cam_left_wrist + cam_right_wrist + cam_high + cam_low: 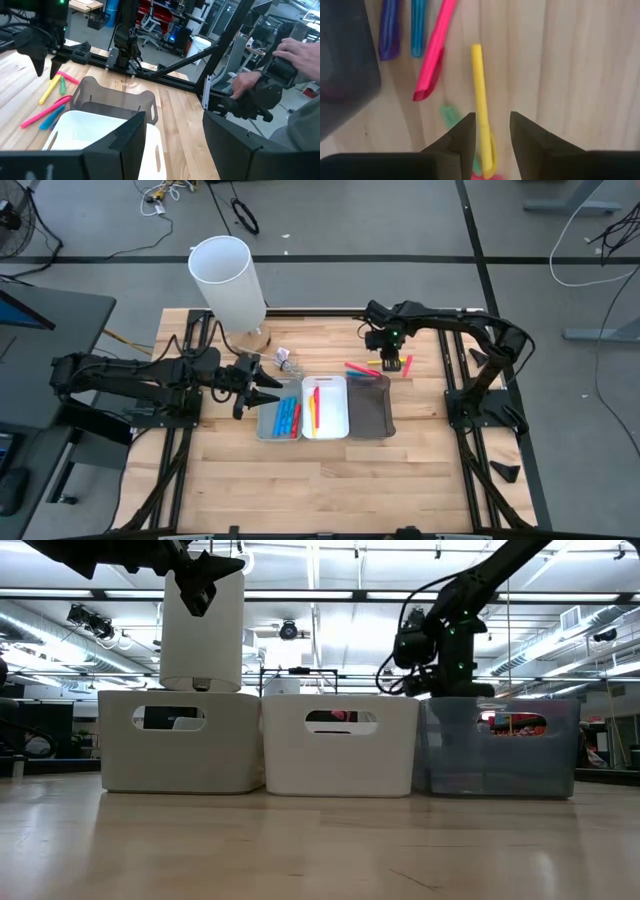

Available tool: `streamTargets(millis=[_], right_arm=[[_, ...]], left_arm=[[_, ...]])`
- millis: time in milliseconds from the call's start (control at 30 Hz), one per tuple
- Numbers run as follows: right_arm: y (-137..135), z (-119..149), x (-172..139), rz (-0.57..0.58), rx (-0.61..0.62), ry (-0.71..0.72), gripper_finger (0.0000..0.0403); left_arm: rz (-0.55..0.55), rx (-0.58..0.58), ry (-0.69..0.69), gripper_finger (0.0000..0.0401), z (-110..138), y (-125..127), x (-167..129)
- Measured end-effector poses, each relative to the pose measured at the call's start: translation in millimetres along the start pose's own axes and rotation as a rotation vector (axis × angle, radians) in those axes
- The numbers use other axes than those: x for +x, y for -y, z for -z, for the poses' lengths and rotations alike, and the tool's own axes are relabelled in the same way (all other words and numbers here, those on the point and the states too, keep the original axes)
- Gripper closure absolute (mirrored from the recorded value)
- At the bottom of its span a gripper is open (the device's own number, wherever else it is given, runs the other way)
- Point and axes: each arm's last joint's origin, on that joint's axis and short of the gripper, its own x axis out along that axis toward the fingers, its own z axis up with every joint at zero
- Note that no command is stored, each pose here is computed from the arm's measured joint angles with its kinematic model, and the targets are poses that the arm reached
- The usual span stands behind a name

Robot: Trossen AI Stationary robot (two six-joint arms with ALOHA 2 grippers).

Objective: Pick & Place Markers
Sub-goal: Put the yellow pen into the white bin

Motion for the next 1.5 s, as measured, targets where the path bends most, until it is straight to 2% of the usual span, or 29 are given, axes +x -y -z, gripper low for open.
streamTargets(millis=[233,567,933,1200,1500], right_arm=[[-5.9,9.9,16.0,-0.02,0.001,-0.028,0.0283],[-7.0,12.6,29.6,0.004,-0.003,0.021,0.0285],[1.1,17.7,44.4,-0.045,0.013,0.005,0.0299],[2.1,16.6,50.8,-0.06,-0.066,-0.007,0.03],[2.5,16.4,52.3,-0.042,-0.094,-0.018,0.0306]], left_arm=[[0.0,0.0,0.0,0.0199,0.0,0.0,0.0],[0.0,0.0,0.0,0.0199,0.0,0.0,0.0],[0.0,0.0,0.0,0.0199,0.0,0.0,0.0],[0.0,0.0,0.0,0.0199,0.0,0.0,0.0],[0.0,0.0,0.0,0.0199,0.0,0.0,0.0]])
